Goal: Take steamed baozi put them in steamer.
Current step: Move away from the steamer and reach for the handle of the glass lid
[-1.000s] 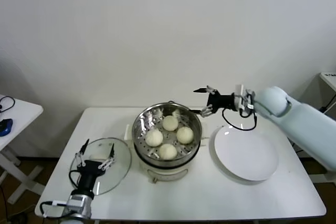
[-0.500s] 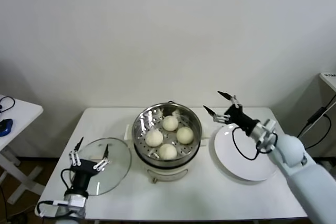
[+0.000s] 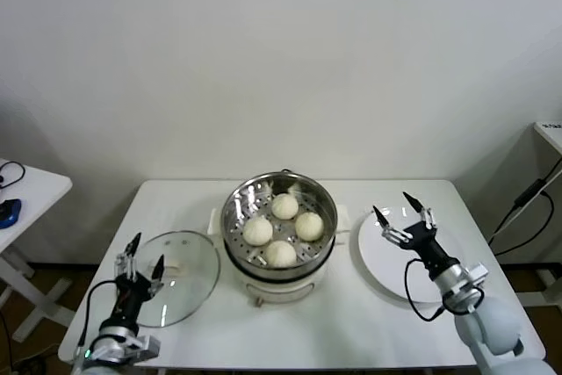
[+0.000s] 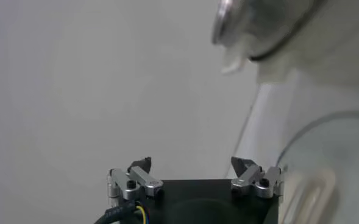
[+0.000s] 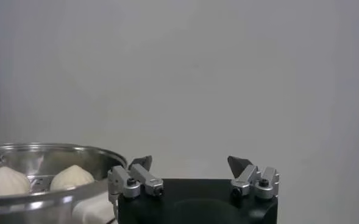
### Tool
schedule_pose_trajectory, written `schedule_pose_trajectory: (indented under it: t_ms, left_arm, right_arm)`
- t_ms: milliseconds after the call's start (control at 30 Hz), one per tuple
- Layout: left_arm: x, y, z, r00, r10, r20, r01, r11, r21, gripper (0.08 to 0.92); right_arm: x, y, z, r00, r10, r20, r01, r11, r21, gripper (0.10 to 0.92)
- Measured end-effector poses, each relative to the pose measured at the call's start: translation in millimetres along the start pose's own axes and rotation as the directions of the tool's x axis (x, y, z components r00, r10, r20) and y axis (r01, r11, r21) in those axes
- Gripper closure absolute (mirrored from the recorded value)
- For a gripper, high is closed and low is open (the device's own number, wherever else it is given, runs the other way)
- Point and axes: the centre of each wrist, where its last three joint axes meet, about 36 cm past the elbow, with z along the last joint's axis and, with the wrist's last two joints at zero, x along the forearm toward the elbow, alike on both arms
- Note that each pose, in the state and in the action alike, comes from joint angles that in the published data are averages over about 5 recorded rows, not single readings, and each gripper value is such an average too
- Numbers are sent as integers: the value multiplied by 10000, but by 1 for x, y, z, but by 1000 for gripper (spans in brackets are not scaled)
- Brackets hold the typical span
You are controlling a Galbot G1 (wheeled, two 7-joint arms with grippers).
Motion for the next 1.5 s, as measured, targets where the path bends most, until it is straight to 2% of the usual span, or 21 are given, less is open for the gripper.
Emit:
schedule_pose_trajectory:
  t_ms: [200, 467, 1133, 1500]
  left_arm:
    - [-5, -16, 7, 9996, 237, -144, -259, 9828, -1827, 177]
    - [-11, -39, 12, 9979, 611, -196, -642, 9537, -2937, 177]
    - [-44, -64, 26, 9943, 1027, -273, -1054, 9199, -3776, 177]
    - [-67, -68, 31, 9958, 837, -367, -914, 9200, -3810, 177]
  right_arm:
    - [12, 1, 6, 9992, 393, -85, -394, 9992, -67, 200]
    - [18, 1, 10, 9974, 704, -145, -705, 9975, -70, 200]
    - [25, -4, 16, 9942, 1021, -329, -1019, 9948, 70, 200]
    - [26, -1, 20, 9935, 1080, -360, -1075, 9941, 156, 200]
